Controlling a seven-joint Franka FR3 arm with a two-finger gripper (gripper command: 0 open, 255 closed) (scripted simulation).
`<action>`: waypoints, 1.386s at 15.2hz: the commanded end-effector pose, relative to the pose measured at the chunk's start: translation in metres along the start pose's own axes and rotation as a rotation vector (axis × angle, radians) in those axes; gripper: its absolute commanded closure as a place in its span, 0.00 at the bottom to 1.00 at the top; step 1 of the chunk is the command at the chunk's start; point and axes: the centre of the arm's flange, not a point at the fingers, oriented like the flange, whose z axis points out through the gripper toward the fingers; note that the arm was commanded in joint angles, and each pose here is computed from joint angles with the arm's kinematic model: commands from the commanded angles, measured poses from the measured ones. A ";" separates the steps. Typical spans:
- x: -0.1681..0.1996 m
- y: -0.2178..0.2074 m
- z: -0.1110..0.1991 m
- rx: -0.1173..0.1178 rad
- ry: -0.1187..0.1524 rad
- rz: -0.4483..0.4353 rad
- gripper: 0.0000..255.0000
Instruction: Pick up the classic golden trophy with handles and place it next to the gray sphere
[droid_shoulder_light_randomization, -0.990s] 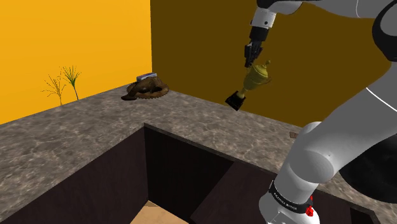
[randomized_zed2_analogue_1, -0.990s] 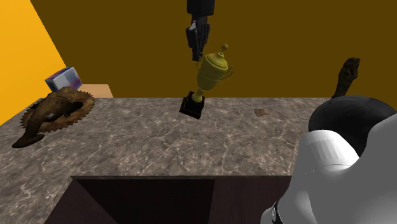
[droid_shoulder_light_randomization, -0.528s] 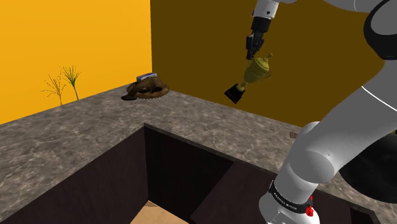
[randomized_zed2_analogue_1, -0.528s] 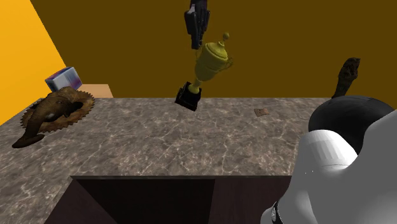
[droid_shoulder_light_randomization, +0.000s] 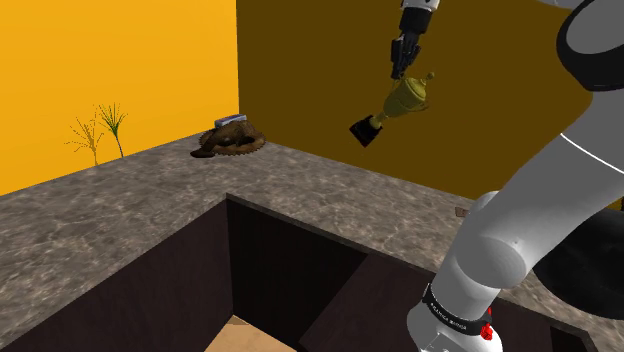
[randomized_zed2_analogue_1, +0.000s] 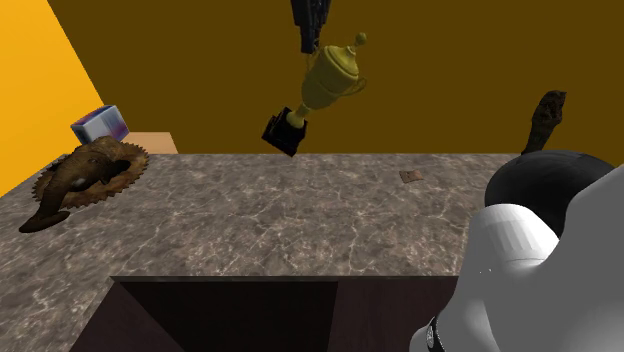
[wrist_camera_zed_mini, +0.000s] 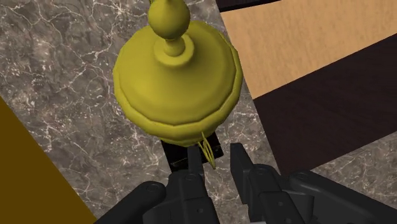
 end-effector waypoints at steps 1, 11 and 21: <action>0.001 0.000 -0.011 0.000 0.001 0.000 1.00; 0.004 -0.002 -0.064 0.000 0.001 0.000 1.00; -0.099 0.057 -0.073 0.000 0.001 0.000 1.00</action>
